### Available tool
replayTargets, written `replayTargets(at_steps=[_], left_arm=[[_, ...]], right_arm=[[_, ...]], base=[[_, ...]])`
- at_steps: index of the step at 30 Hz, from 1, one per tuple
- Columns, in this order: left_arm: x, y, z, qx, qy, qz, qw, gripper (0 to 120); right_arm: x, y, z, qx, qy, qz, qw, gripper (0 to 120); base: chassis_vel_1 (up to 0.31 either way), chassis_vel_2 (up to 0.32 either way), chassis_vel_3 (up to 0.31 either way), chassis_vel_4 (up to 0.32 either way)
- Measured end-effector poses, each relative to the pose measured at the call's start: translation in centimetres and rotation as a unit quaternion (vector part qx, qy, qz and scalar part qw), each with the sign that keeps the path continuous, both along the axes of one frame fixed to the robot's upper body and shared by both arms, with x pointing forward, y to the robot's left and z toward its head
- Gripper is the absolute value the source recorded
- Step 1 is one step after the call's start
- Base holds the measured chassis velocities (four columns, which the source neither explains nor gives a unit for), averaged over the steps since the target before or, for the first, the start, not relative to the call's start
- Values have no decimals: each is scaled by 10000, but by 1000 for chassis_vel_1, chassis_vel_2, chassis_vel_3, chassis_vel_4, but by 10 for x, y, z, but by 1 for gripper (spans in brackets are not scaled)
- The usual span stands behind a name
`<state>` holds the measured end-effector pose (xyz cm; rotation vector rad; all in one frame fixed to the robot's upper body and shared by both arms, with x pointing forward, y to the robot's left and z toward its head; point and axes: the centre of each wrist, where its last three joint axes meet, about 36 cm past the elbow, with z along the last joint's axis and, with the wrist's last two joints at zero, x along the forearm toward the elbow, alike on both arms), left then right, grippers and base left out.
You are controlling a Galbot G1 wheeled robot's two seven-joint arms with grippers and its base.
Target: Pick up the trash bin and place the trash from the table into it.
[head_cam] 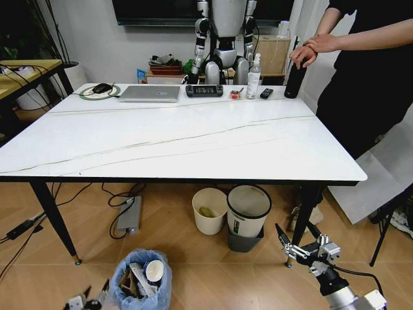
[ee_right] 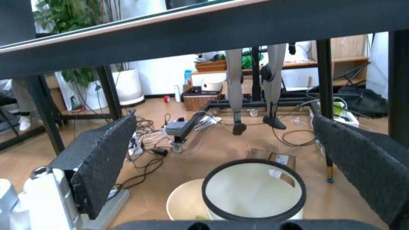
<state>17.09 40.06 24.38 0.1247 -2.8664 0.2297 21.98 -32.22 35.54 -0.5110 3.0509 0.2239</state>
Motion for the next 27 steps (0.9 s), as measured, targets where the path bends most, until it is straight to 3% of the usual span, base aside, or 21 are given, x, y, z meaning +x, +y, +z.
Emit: replayTargets(at_steps=[3, 5, 7, 19, 27], left_arm=[[2, -23, 52, 143, -578, -367, 9976, 102], [4, -45, 96, 299, -1175, -681, 9903, 107], [6, -56, 119, 434, -1561, -828, 9833, 110], [6, -60, 127, 482, -1684, -872, 9807, 113], [6, -59, 124, 476, -1659, -860, 9812, 102]], right_arm=[[0, 0, 0, 0, -1, 0, 10000, 100], [0, 0, 0, 0, 0, 0, 10000, 100], [0, 0, 0, 0, 0, 0, 10000, 100], [0, 0, 0, 0, 0, 0, 10000, 100], [0, 0, 0, 0, 0, 0, 10000, 100]], base=[[0, 0, 0, 0], [0, 0, 0, 0], [0, 0, 0, 0], [0, 0, 0, 0], [0, 0, 0, 0]])
